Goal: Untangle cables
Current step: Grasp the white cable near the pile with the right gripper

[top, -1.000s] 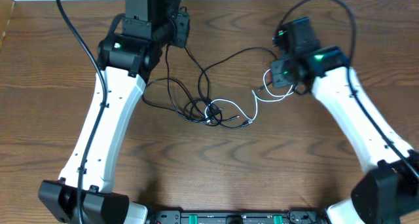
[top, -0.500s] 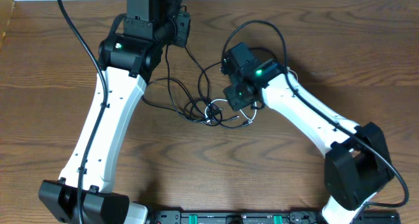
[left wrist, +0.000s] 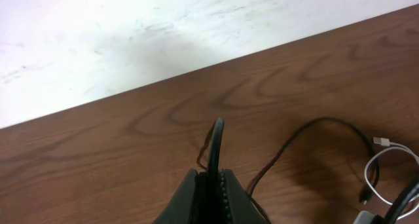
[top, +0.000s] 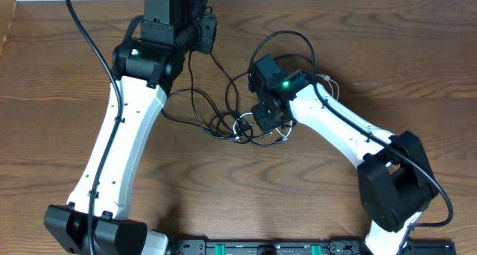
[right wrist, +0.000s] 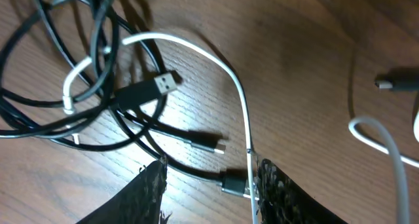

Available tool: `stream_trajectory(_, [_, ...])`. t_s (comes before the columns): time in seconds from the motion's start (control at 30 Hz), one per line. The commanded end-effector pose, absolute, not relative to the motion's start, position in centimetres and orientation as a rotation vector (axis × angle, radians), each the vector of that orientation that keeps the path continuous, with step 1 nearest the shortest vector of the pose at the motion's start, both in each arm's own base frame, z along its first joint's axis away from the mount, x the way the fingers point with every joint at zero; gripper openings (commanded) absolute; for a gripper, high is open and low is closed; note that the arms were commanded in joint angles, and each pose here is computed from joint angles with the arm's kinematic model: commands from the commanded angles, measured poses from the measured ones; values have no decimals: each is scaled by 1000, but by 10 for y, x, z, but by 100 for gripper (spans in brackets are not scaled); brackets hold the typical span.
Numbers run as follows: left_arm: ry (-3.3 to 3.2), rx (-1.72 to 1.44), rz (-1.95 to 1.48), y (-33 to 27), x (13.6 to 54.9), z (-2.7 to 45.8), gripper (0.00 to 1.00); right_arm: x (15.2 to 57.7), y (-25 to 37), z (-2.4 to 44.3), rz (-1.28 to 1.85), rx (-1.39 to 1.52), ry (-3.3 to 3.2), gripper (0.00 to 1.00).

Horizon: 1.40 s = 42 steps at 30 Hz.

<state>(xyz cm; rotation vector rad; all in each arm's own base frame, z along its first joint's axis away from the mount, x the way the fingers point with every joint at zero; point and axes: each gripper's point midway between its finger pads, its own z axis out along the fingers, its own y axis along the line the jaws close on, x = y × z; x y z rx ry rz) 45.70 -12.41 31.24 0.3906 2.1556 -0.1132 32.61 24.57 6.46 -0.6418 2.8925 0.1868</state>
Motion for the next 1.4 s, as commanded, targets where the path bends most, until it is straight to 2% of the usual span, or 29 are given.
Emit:
stream_trajectory(0.0, [2127, 386, -98, -121, 453, 325, 7, 331, 237, 62, 98, -579, 2902, 42])
stream_trajectory(0.37, [2127, 386, -99, -121, 453, 325, 7, 338, 221, 63, -50, -604, 2870, 42])
stream_trajectory(0.53, [2126, 386, -98, -121, 453, 325, 8, 355, 226, 68, -65, -664, 2776, 42])
stream_trajectory(0.97, [2123, 402, -89, -121, 453, 325, 7, 391, 223, 112, -164, -632, 2647, 41])
stream_trajectory(1.37, [2120, 412, -83, -121, 453, 325, 7, 371, 196, 109, -257, -480, 2777, 36])
